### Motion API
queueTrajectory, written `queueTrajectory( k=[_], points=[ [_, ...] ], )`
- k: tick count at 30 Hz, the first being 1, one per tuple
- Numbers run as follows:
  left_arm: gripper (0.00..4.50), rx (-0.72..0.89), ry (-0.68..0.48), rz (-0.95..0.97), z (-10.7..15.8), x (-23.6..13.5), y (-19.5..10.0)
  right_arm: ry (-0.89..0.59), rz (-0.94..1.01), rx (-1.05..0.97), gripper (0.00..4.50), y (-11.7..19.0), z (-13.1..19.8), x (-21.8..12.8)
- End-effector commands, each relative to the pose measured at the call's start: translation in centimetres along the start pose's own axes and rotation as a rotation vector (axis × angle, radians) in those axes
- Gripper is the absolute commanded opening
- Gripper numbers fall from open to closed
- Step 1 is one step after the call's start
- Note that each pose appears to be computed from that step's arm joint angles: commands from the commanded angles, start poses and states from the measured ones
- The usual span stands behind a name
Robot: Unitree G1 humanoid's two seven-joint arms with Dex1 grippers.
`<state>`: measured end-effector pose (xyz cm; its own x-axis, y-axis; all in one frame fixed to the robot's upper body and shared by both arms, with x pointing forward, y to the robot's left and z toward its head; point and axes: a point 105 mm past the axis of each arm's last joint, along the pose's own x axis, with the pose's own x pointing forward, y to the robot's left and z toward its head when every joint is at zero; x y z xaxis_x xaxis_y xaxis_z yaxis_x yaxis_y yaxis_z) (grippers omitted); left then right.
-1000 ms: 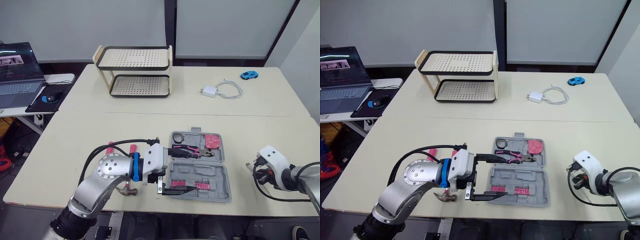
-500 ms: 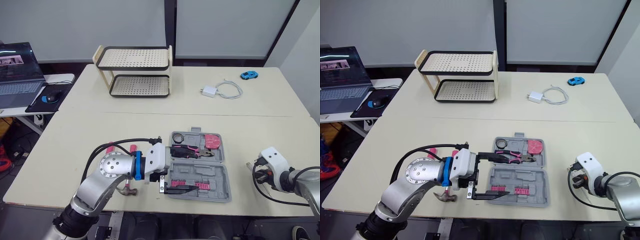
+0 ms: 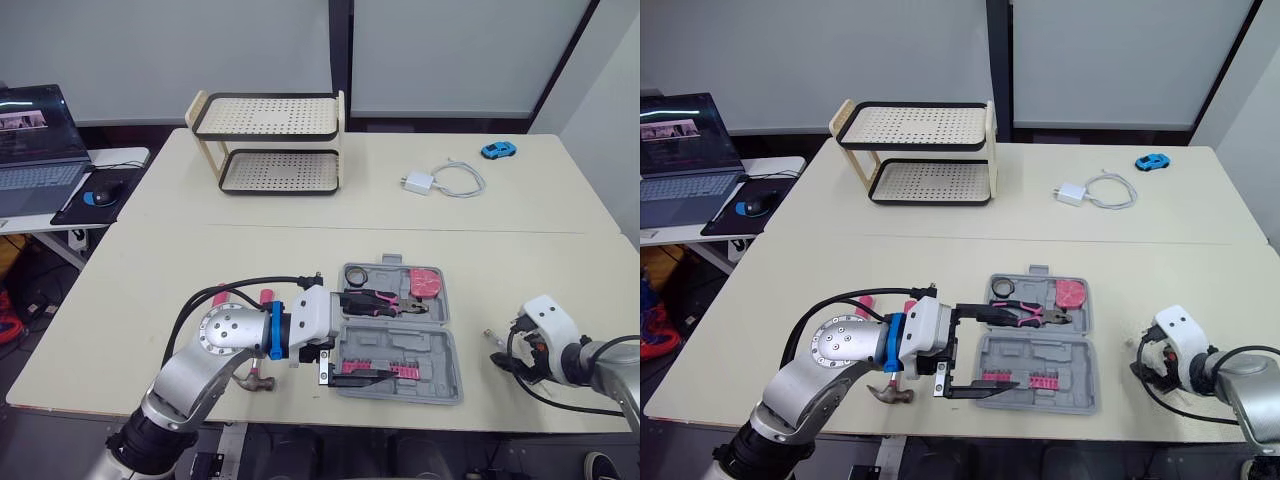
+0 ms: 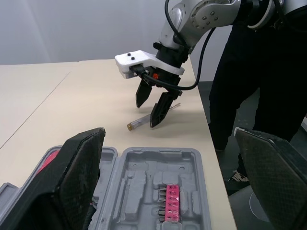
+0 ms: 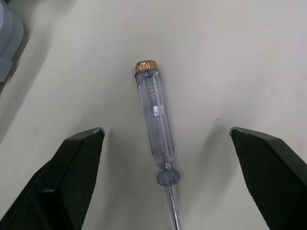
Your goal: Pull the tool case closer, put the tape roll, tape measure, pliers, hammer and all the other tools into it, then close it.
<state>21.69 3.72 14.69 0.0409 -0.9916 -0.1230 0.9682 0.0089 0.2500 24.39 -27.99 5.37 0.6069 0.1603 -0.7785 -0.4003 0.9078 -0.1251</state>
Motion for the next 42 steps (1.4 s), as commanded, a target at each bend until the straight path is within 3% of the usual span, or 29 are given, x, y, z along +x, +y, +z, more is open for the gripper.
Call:
queueTrajectory(
  k=[1,6,13,20,42],
  points=[
    [4.50,0.037,-0.020,-0.015,0.7,0.1,0.1,-0.107,0.010,-0.070,4.46,-0.1,2.3,-1.8],
    [4.50,0.049,-0.041,-0.039,1.1,0.0,0.0,-0.198,0.056,-0.217,4.46,0.2,1.6,-4.4],
    [4.50,0.045,-0.052,-0.048,1.1,-0.1,-0.1,-0.428,0.052,-0.201,4.46,-0.8,0.8,-9.0],
    [4.50,0.051,-0.046,-0.049,0.8,-0.5,0.2,-0.344,0.095,-0.214,4.46,-1.2,-2.1,-12.1],
    [4.50,0.057,-0.062,-0.051,1.3,0.4,-0.1,-0.334,0.077,-0.184,4.46,0.8,-2.5,-4.1]
  ],
)
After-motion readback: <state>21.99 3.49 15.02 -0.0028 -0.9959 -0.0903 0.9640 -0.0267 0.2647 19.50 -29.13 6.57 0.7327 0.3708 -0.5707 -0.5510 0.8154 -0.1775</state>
